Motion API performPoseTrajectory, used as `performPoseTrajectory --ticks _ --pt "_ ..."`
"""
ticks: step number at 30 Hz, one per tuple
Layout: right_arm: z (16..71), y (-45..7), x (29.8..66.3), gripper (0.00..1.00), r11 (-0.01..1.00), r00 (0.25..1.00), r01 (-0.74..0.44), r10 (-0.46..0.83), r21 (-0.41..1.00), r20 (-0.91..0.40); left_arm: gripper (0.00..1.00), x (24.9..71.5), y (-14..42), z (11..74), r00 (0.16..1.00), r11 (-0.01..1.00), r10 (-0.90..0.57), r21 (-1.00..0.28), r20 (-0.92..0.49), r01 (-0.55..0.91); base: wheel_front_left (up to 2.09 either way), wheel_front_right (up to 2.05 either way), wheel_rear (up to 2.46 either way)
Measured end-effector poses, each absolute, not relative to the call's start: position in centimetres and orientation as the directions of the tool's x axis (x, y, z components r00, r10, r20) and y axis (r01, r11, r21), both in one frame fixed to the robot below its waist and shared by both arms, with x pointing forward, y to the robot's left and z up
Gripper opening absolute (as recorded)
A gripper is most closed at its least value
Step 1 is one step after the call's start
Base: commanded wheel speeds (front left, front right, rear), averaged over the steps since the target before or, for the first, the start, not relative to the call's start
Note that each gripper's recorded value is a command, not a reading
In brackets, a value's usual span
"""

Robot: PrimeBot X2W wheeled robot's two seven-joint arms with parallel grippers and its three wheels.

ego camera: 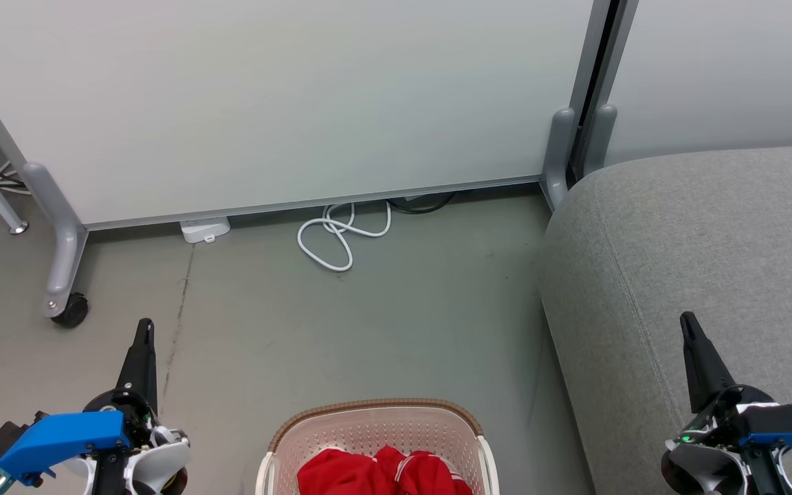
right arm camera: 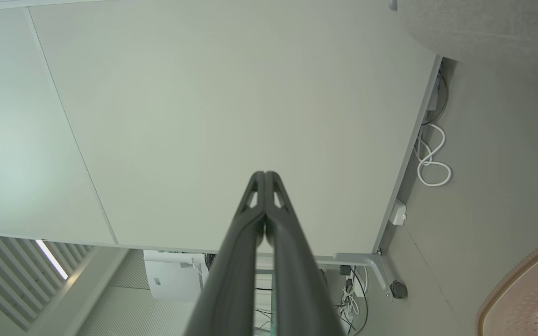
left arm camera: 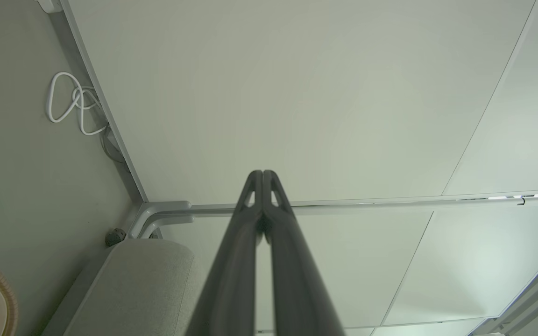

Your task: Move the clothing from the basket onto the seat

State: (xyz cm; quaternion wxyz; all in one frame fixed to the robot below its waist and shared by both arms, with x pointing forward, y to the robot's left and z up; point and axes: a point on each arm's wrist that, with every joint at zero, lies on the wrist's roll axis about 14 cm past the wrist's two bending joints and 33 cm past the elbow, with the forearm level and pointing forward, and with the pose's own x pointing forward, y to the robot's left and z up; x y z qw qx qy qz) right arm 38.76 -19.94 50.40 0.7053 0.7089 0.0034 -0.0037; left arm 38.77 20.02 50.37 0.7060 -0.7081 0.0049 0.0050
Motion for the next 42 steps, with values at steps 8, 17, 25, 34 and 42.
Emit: performPoseTrajectory --ticks 8,17,25,34,42 --pt "50.4 -19.9 38.8 0.00 -0.005 1.000 0.010 0.000 1.000 -0.010 0.00 38.8 20.0 50.4 1.000 -0.003 0.000 -1.000 -0.014 -0.014 0.00 0.00 0.00" --pt "49.4 -19.9 38.3 1.00 -0.010 0.999 0.040 0.000 0.999 -0.040 1.00 38.3 20.0 49.3 0.999 -0.007 0.003 -0.999 -0.047 -0.047 0.00 0.00 0.00" --pt "47.3 -19.3 37.3 1.00 -0.007 0.995 0.102 0.000 0.995 -0.102 1.00 37.0 19.7 46.9 0.993 -0.012 0.013 -0.993 -0.118 -0.118 0.00 0.00 0.00" --pt "47.4 -18.8 37.3 1.00 0.105 0.994 0.105 -0.005 0.989 -0.105 1.00 37.0 19.6 46.8 0.991 0.104 0.026 -0.986 -0.131 -0.133 0.00 0.00 0.00" --pt "47.2 -18.2 37.4 1.00 0.312 0.994 0.102 0.012 0.945 -0.111 1.00 37.0 19.0 46.9 0.991 0.289 0.018 -0.948 -0.136 -0.135 0.00 0.00 0.00"
